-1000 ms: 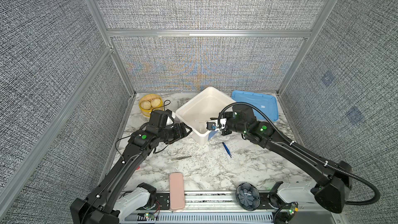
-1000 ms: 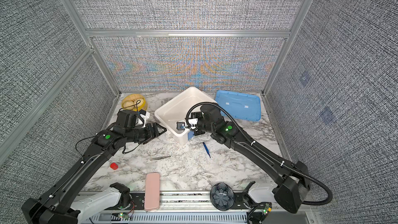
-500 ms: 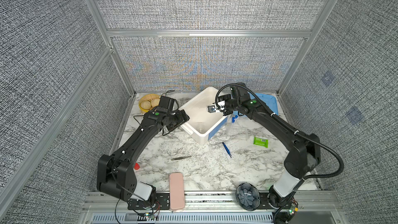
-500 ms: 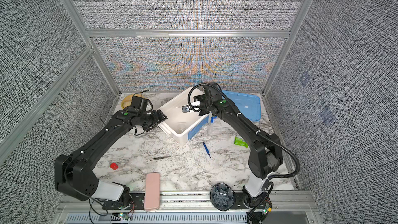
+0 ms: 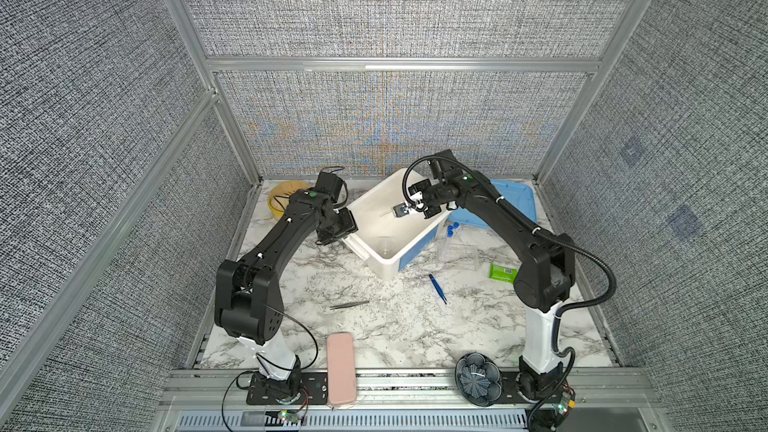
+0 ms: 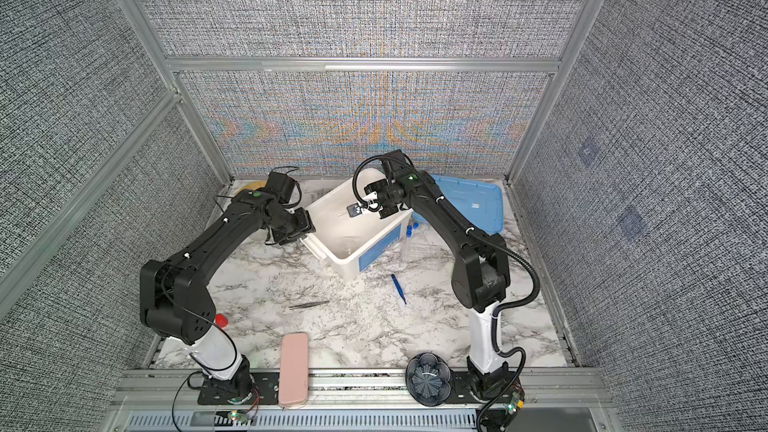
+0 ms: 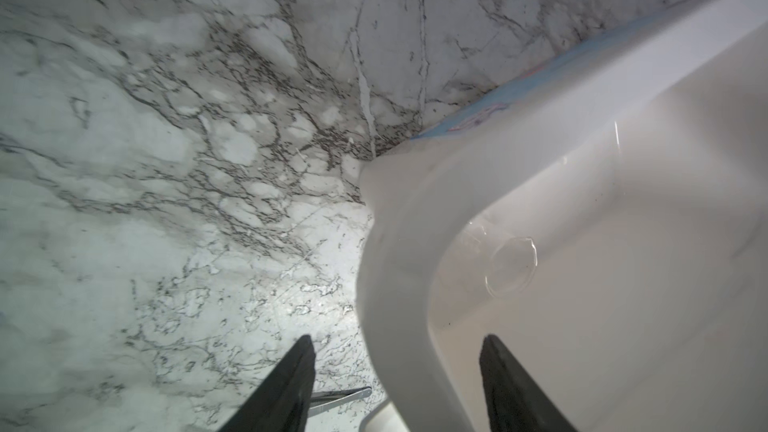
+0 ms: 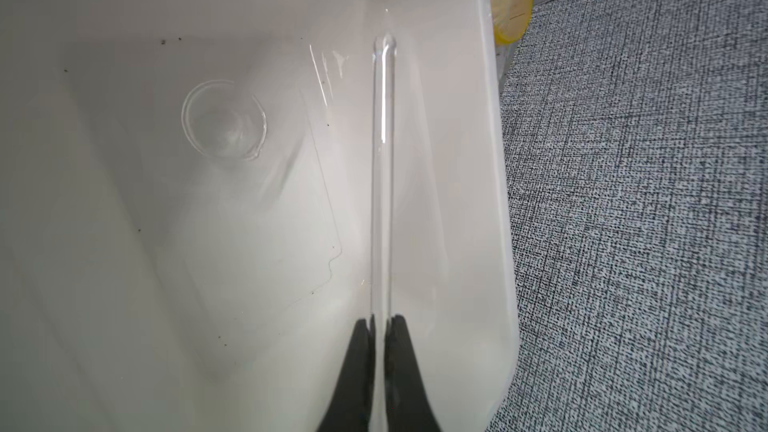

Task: Organize the chemistry lab equipment
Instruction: 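Carry the rod over the white tub with right gripper while left rises, then lower the rod into the white tub and open the right gripper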

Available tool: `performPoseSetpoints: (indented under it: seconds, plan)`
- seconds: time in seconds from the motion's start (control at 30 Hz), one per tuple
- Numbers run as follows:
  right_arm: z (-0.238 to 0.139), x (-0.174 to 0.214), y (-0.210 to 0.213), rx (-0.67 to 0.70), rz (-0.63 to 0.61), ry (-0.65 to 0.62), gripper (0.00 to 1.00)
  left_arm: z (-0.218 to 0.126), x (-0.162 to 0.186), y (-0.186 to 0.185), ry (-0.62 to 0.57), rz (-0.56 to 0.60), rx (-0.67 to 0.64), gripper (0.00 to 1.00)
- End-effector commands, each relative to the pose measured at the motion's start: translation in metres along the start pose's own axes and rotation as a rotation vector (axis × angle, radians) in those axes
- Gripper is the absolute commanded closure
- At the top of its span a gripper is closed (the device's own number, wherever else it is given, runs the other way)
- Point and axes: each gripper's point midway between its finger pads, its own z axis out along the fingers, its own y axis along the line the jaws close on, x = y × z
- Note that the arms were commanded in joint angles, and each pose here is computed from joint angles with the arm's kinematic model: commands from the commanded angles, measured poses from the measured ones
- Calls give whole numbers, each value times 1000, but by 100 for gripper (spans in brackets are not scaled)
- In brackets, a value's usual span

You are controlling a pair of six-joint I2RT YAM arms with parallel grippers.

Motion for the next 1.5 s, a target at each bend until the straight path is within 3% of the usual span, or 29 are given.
performPoseSetpoints:
  seconds: [0.0, 0.17, 0.63, 0.9, 1.47]
  plan:
    - [6, -3, 17, -87, -25, -20, 100, -2, 3, 24, 34, 50, -114, 39]
    - [20, -9, 25, -131, -76, -21, 100, 2, -3, 26, 61, 110, -127, 51]
    - [68, -35, 50, -239, -138, -29, 100, -5, -42, 41, -6, 222, -206, 52]
    - [91, -51, 68, -292, -161, -49, 100, -8, -58, 65, -9, 180, -263, 53]
    - [124, -52, 91, -377, -107, -58, 100, -20, -73, 59, -40, 165, -222, 51]
